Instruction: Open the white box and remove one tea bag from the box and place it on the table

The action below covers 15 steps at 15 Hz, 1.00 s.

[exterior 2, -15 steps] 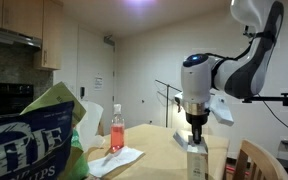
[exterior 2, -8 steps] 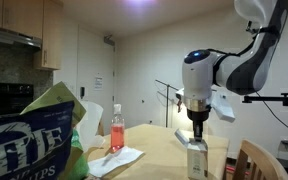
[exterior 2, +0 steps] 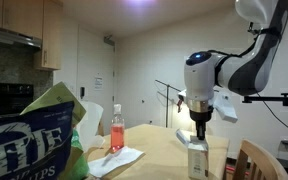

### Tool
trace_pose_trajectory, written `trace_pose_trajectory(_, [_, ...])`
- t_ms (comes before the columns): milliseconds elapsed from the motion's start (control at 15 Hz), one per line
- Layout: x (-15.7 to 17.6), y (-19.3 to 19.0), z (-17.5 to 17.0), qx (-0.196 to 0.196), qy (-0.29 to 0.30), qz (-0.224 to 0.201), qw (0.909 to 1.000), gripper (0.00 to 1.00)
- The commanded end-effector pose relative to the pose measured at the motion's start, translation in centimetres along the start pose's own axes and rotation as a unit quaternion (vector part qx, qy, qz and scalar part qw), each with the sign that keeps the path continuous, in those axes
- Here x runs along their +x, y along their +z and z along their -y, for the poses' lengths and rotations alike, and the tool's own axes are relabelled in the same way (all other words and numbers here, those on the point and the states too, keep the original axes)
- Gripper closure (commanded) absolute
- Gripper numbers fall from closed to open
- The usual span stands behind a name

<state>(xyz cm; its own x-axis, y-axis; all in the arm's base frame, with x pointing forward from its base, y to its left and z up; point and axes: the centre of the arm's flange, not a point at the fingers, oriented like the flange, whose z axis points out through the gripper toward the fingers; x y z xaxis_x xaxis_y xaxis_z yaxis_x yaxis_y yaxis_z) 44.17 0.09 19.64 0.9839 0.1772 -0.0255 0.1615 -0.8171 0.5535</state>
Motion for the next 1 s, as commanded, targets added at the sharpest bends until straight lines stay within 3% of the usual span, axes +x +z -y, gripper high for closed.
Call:
trace_pose_trajectory(0, [-1.0, -0.6, -0.3, 0.002, 0.006, -0.003, 1.0, 1.0])
trace_pose_trajectory(533, [-2.7, -0.2, -2.7, 0.097, 0.023, -0.053, 0.9936, 1.0])
trace_pose_trajectory(933, [-2.7, -0.4, -2.7, 0.099, 0.037, -0.058, 0.9927, 1.0])
